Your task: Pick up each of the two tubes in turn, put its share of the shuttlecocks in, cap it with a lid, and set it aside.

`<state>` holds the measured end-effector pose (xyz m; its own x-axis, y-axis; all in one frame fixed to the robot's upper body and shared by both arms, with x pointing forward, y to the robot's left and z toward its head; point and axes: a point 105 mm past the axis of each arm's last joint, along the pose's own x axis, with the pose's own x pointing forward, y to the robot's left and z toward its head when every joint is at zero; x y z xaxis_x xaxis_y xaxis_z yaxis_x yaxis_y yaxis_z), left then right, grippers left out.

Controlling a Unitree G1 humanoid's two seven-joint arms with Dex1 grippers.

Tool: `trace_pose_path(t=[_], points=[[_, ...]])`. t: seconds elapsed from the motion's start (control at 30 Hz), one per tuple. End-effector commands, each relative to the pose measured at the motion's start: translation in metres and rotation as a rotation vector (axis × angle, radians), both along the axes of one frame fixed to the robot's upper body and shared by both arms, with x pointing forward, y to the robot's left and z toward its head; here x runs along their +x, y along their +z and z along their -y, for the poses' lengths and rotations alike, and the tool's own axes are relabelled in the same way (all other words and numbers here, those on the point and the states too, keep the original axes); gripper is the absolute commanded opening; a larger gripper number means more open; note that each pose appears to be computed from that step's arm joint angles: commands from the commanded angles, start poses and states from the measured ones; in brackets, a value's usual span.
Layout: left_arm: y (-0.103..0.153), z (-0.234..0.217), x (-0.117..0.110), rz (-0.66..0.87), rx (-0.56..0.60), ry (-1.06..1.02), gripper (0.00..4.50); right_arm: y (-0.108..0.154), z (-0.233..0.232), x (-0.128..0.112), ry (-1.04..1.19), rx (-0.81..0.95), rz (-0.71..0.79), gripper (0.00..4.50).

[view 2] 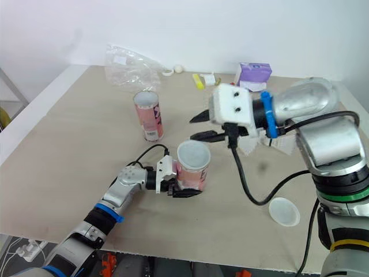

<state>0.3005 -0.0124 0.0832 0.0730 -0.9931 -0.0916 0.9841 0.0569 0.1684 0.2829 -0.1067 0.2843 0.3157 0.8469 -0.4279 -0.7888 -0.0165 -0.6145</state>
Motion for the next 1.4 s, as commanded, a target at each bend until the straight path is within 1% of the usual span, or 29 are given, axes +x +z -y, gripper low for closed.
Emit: trace_pose_path(t=[0.03,0.1,0.13,0.17,0.2,0.33,0.47,0.53,0.7,0.8,1.03,1.07,1.13,1.17,1.23,1.27,1.33,1.37,1.4], points=[[-0.018,-0.007,0.002,-0.052,0.062,0.029,3.21,0.015,0.002,-0.013,0.006,0.086,-0.043,1.52],[-0.018,-0.006,0.002,-0.053,0.059,0.029,3.21,0.005,-0.001,-0.017,0.016,0.096,-0.093,0.95],[-0.018,-0.006,0.002,-0.053,0.058,0.029,3.21,0.002,-0.002,-0.019,0.018,0.100,-0.111,0.76],[-0.017,-0.005,0.002,-0.055,0.054,0.028,3.21,-0.005,-0.003,-0.020,0.012,0.103,-0.142,0.12],[-0.017,-0.005,0.002,-0.056,0.053,0.028,3.21,-0.012,-0.004,-0.020,0.010,0.090,-0.158,0.05],[-0.016,-0.003,0.002,-0.056,0.048,0.027,3.21,-0.045,-0.007,-0.014,-0.029,0.048,-0.220,0.05],[-0.016,-0.003,0.003,-0.055,0.047,0.031,3.21,-0.070,-0.006,-0.015,-0.019,-0.046,-0.229,0.05],[-0.016,-0.003,0.003,-0.055,0.046,0.033,3.21,-0.076,-0.005,-0.014,-0.016,-0.076,-0.222,0.05],[-0.016,-0.003,0.002,-0.056,0.043,0.036,3.21,-0.081,-0.004,-0.009,-0.027,-0.096,-0.221,0.05],[-0.016,-0.002,0.001,-0.056,0.040,0.036,3.21,-0.087,-0.002,-0.005,-0.044,-0.144,-0.231,0.05],[-0.016,-0.001,0.001,-0.054,0.036,0.042,3.21,-0.104,0.003,-0.003,-0.078,-0.237,-0.303,0.05],[-0.016,-0.001,0.001,-0.054,0.036,0.042,3.21,-0.103,0.002,-0.004,-0.076,-0.234,-0.308,0.05],[-0.016,-0.001,0.001,-0.054,0.032,0.044,3.21,-0.091,-0.006,-0.003,-0.066,-0.146,-0.309,0.05],[-0.015,-0.001,0.001,-0.053,0.031,0.044,3.21,-0.075,-0.006,-0.001,-0.077,-0.059,-0.310,0.05],[-0.015,-0.001,0.001,-0.052,0.029,0.045,3.21,-0.056,-0.005,0.000,-0.090,0.033,-0.317,0.05],[-0.014,-0.002,0.001,-0.050,0.028,0.046,3.21,-0.037,0.005,0.005,-0.127,0.122,-0.303,0.05],[-0.013,-0.002,0.002,-0.047,0.025,0.047,3.21,-0.008,0.025,0.006,-0.165,0.257,-0.270,0.05],[-0.011,-0.003,0.002,-0.043,0.024,0.047,3.21,0.003,0.037,0.004,-0.187,0.329,-0.259,0.05],[-0.010,-0.003,0.003,-0.036,0.023,0.046,3.21,0.007,0.044,0.003,-0.199,0.369,-0.248,0.05]])
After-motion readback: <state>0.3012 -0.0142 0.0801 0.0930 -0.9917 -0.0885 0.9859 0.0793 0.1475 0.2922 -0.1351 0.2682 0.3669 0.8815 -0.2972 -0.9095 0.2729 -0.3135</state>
